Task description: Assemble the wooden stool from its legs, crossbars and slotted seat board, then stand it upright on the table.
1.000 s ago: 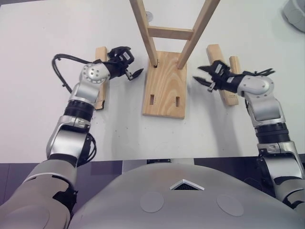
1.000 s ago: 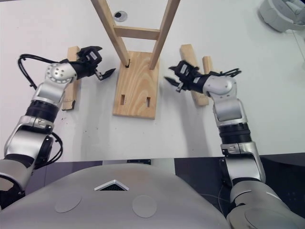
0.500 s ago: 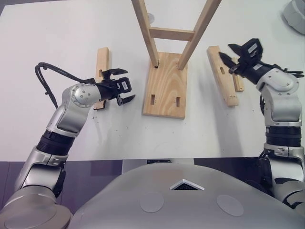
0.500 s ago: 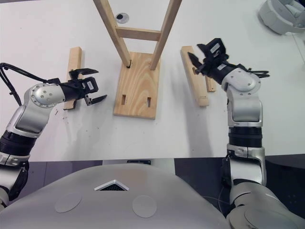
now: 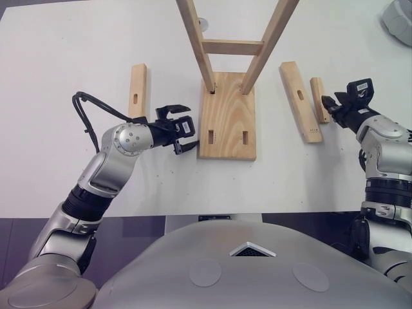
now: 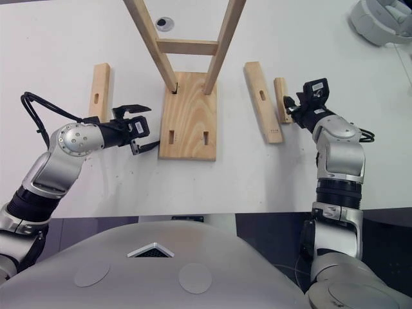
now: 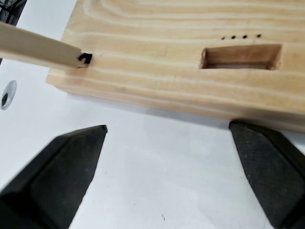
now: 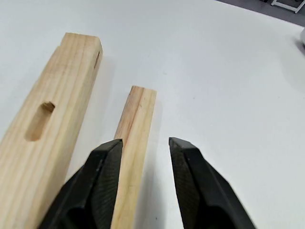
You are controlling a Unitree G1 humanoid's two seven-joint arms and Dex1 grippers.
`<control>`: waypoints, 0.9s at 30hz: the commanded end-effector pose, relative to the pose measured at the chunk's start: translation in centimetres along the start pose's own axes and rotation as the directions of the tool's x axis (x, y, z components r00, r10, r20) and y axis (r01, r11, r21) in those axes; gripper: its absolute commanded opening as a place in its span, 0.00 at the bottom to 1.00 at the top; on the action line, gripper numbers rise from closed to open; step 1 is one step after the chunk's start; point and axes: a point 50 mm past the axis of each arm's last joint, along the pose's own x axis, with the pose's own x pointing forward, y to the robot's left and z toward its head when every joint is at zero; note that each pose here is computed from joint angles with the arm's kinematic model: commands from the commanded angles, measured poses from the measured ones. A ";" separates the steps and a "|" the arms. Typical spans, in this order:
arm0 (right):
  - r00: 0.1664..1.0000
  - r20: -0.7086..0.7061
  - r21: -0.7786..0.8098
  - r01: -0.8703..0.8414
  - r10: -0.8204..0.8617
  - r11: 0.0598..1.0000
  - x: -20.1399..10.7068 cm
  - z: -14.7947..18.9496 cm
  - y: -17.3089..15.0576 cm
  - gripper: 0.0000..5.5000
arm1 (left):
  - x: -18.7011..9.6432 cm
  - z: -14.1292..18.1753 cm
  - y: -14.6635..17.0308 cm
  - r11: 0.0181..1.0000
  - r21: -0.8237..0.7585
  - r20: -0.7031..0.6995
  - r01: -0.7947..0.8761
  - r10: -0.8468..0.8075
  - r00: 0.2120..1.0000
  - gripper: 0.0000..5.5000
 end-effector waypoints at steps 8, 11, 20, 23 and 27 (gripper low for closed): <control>0.997 0.079 0.073 -0.014 0.009 0.997 0.3 0.8 0.4 0.64 | -2.3 1.2 3.6 0.969 -0.077 0.077 -0.235 0.241 0.968 0.86; 0.999 0.018 0.019 -0.042 0.042 0.999 0.7 -0.2 1.0 0.65 | -2.3 1.2 3.6 0.968 -0.085 0.077 -0.237 0.243 0.967 0.86; 0.997 -0.061 0.024 -0.035 0.036 0.999 0.9 -1.3 0.5 0.54 | -2.1 1.3 3.4 0.972 -0.080 0.076 -0.223 0.229 0.971 0.86; 0.997 -0.062 0.063 -0.036 0.040 0.997 0.8 -1.7 1.0 0.45 | -2.3 1.9 4.1 0.953 -0.118 0.116 -0.278 0.292 0.949 0.86; 0.994 -0.088 0.090 -0.054 0.062 0.994 0.8 -2.4 1.2 0.30 | -3.2 3.2 5.5 0.891 -0.298 0.214 -0.343 0.412 0.886 0.86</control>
